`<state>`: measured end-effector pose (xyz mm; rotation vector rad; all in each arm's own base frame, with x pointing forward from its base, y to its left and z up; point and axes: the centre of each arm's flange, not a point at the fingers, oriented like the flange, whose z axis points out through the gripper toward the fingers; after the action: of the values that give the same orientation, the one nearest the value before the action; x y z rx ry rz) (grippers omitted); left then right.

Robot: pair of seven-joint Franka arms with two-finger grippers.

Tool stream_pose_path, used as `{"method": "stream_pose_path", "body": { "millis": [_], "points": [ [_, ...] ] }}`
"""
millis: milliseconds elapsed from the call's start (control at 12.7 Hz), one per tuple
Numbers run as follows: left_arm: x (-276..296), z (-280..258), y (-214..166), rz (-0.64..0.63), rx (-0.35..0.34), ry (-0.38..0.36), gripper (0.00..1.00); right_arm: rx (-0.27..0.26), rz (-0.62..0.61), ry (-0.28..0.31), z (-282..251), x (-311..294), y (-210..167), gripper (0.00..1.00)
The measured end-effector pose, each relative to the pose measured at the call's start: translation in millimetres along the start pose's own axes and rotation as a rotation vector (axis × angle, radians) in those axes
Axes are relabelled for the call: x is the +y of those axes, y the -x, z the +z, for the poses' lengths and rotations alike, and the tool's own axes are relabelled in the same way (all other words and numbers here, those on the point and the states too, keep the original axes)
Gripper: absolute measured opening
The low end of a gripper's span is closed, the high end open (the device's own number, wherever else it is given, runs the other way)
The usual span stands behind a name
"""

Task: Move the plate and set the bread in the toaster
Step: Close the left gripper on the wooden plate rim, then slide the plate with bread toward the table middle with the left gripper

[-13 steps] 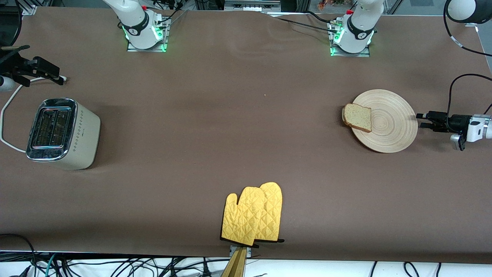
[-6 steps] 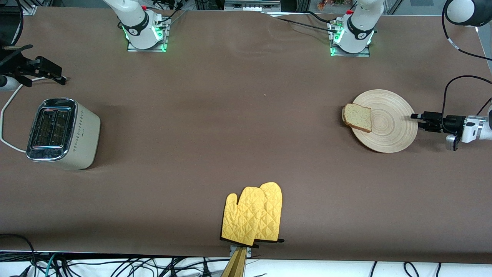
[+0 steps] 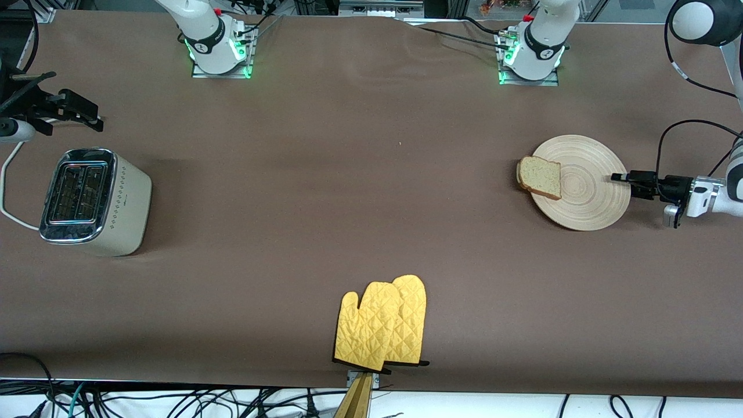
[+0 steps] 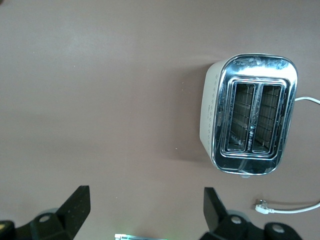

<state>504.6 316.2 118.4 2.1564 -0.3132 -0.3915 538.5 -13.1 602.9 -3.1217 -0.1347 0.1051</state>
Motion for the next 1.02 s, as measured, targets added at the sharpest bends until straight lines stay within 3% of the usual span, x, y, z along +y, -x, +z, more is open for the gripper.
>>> {"method": "stream_pose_path", "body": {
  "millis": [315,787,1024],
  "points": [
    [-4.0,16.7,-6.5,0.006,-0.015,0.033,0.15,0.002,0.000,0.000,-1.1,0.1,-0.2,1.00],
    [-4.4,21.1,-8.0,0.005,-0.006,0.049,0.15,0.007,0.000,0.001,-3.3,0.2,-0.8,1.00],
    [2.7,36.7,-27.7,0.013,0.046,0.105,0.14,0.008,0.000,0.001,-3.7,0.2,-0.8,1.00]
  ]
}}
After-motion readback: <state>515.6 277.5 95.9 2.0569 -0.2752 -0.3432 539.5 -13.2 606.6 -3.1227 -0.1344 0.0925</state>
